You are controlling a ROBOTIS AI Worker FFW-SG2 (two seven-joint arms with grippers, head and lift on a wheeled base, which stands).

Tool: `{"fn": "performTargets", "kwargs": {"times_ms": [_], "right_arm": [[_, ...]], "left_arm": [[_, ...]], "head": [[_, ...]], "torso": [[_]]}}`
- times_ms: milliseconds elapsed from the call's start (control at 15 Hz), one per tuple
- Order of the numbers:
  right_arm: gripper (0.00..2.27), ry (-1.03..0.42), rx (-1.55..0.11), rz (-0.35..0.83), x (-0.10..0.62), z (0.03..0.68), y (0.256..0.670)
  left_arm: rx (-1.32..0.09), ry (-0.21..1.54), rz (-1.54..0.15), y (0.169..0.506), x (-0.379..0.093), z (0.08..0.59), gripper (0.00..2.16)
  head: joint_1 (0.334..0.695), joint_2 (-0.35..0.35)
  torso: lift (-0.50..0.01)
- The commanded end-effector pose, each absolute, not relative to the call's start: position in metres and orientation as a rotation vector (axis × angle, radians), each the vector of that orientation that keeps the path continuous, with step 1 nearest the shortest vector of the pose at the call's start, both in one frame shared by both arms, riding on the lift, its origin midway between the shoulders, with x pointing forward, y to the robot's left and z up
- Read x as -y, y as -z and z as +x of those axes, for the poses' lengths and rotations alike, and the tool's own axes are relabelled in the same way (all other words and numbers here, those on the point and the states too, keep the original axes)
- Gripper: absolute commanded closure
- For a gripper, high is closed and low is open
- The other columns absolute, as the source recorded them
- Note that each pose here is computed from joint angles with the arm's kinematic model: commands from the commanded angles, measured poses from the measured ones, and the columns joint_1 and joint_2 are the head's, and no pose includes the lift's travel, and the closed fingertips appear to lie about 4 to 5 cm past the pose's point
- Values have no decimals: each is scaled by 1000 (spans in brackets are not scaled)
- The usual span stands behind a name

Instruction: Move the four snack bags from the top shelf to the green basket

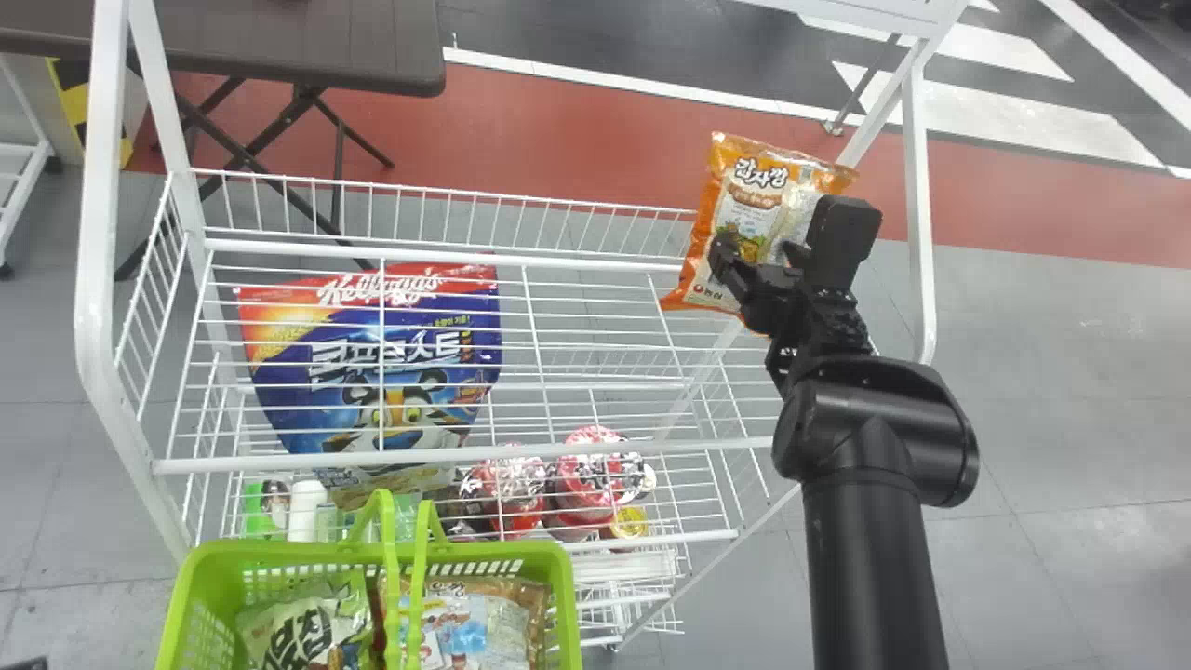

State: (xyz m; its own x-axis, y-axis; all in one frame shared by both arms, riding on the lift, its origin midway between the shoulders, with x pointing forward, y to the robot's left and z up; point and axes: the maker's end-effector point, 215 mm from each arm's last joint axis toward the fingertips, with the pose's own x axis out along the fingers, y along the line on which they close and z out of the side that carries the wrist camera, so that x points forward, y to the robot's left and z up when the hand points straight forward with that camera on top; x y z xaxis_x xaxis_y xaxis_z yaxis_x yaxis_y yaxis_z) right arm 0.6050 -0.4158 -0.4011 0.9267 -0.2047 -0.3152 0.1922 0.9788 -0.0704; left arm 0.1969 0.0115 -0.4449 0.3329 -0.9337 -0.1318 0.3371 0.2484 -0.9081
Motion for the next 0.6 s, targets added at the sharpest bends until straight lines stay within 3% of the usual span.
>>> {"fn": "performTargets", "kwargs": {"times_ms": [0, 533], "right_arm": [[2240, 192, -311, -25, 412, 600, 400], [2240, 160, -288, 45, 395, 558, 376]], "left_arm": [[-800, 1003, -921, 445, -11, 197, 1582], [-801, 1000, -922, 446, -12, 198, 1582]], "head": [[695, -350], [695, -350]], "torso": [[0], [0]]}}
